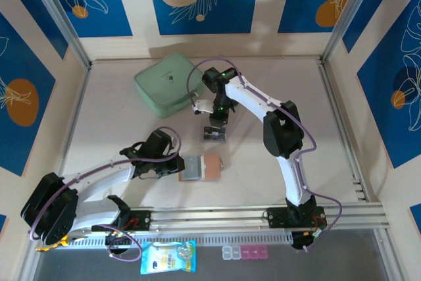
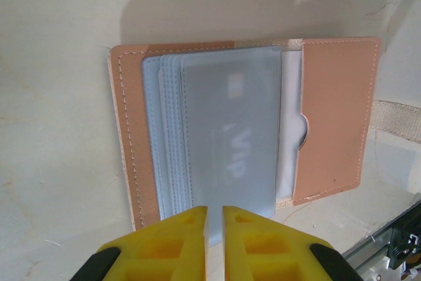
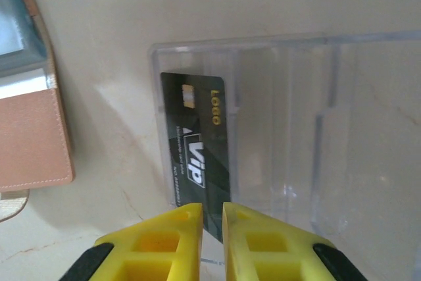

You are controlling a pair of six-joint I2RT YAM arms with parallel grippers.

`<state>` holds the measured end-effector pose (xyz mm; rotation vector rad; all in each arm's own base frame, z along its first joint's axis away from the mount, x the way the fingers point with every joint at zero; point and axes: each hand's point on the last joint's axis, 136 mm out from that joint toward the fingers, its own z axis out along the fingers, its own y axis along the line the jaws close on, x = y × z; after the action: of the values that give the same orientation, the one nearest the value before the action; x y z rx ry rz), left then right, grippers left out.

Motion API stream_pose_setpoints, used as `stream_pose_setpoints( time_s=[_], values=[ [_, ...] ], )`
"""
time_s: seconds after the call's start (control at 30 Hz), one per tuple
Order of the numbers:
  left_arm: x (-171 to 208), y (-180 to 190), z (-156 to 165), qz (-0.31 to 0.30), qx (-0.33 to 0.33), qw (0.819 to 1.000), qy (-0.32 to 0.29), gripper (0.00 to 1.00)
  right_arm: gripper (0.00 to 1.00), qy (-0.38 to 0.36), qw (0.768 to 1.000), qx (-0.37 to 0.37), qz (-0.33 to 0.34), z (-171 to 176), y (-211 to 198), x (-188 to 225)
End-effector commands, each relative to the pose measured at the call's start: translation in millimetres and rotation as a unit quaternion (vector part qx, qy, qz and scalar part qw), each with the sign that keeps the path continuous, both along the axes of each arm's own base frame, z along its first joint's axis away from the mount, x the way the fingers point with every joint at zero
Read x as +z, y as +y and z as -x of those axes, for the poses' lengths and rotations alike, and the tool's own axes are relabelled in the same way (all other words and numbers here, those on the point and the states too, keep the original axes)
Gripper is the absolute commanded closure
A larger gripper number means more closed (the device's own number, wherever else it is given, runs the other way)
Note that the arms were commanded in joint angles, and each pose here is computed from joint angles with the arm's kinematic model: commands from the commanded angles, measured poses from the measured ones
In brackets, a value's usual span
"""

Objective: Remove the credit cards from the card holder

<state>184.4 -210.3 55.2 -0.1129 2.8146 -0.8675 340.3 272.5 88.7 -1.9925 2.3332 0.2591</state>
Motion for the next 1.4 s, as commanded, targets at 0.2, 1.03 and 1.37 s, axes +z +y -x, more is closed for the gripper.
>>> stream_pose_setpoints(
  time_s=[0.2, 1.03, 1.37],
  values=[
    [-7, -1, 1, 0.003, -0.001, 1.000, 0.010, 0.86, 0.88, -0.045, 0.998, -0.039, -0.011, -15, 2, 1],
    [-13, -1, -1, -0.001, -0.004, 1.000, 0.006, 0.86, 0.87, -0.041, 0.958, -0.269, -0.090, 29, 17, 34],
    [-19, -3, 0, 0.002, -0.005, 1.000, 0.013, 0.86, 0.87, 0.020, 0.851, -0.508, -0.132, 54, -4, -9]
  ],
)
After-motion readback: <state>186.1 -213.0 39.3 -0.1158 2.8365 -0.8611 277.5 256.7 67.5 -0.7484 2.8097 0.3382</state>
